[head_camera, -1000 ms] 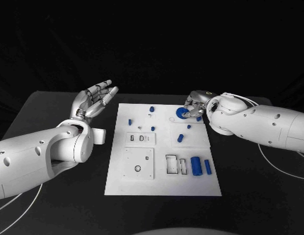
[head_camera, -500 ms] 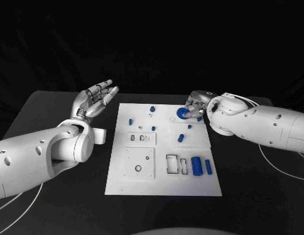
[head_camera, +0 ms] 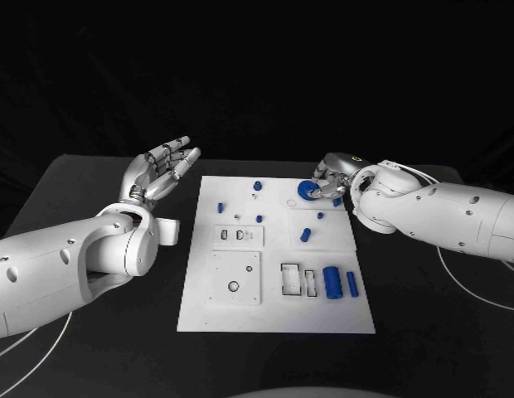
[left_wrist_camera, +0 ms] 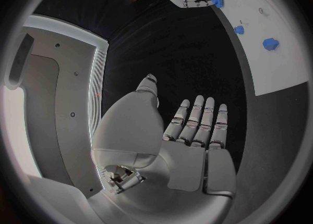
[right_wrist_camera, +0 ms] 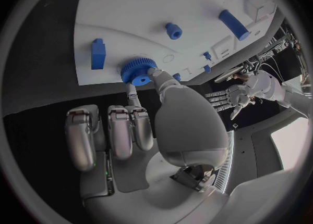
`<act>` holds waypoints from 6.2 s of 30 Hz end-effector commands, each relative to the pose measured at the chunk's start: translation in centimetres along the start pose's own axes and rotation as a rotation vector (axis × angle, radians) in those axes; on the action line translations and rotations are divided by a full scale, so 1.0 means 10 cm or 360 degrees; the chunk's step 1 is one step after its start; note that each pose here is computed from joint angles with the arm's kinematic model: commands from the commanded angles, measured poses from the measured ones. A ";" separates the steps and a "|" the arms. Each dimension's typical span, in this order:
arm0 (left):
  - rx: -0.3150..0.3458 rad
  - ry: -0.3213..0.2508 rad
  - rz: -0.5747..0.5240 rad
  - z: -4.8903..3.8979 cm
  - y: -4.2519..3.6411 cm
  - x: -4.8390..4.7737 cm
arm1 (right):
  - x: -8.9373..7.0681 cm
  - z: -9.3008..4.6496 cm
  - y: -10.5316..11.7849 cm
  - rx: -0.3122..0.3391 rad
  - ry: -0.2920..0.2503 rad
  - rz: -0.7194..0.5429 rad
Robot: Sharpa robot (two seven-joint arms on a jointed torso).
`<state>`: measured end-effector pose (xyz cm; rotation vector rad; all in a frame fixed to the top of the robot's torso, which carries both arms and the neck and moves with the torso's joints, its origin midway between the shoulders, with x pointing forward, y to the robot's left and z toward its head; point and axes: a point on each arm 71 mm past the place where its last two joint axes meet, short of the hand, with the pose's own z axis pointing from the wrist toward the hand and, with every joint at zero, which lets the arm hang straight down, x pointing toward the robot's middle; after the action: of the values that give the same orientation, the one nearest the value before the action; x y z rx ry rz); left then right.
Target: Assemble the parts on the task board
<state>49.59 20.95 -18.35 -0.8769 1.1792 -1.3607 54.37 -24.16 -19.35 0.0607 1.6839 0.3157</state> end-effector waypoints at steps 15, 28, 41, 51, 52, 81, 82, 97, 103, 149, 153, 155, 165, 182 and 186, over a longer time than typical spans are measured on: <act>0.0027 0.0028 -0.0010 0.014 -0.013 0.032 | -0.06 -0.07 0.33 -0.0225 -0.0161 0.0228; 0.0027 0.0031 -0.0011 0.021 -0.010 0.048 | 0.03 0.03 0.78 -0.0381 -0.0130 0.0208; 0.0028 0.0035 -0.0015 0.008 -0.021 0.057 | 0.17 0.14 1.01 -0.0439 -0.0103 0.0133; 0.0028 0.0031 -0.0015 -0.006 -0.031 0.045 | 0.27 0.17 1.08 -0.0427 -0.0030 0.0079; 0.0028 0.0032 -0.0015 -0.007 -0.032 0.046 | 0.28 0.18 1.08 -0.0423 -0.0025 0.0074; 0.0025 0.0033 -0.0016 -0.005 -0.029 0.042 | 0.39 0.21 1.14 -0.0365 0.0059 -0.0038; 0.0025 0.0032 -0.0015 -0.005 -0.029 0.041 | 0.39 0.21 1.14 -0.0365 0.0058 -0.0041; 0.0025 0.0037 -0.0018 0.005 -0.026 0.058 | 0.27 0.12 1.11 -0.0439 -0.0149 0.0075; 0.0025 0.0034 -0.0016 0.006 -0.023 0.051 | 0.05 -0.04 0.94 -0.0495 -0.0247 0.0312; 0.0003 0.0038 -0.0017 -0.001 0.063 0.055 | 0.04 -0.52 -0.82 0.0006 0.0001 0.0405; 0.0003 0.0037 -0.0016 -0.002 0.063 0.049 | 0.11 -0.49 -0.83 0.0009 0.0031 0.0395; 0.0003 0.0037 -0.0016 -0.003 0.063 0.047 | 0.13 -0.48 -0.82 0.0008 0.0043 0.0393; 0.0002 0.0034 -0.0014 -0.004 0.064 0.040 | 0.19 -0.44 -0.77 0.0003 0.0086 0.0385; 0.0001 0.0028 -0.0010 -0.011 0.063 0.022 | 0.22 -0.42 -0.74 0.0006 0.0123 0.0370; 0.0000 0.0024 -0.0007 -0.016 0.062 0.007 | 0.23 -0.40 -0.72 0.0005 0.0121 0.0367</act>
<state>49.67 21.15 -19.15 -0.8865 1.1902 -1.3531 51.16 -31.40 -22.70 0.2669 1.7383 0.4995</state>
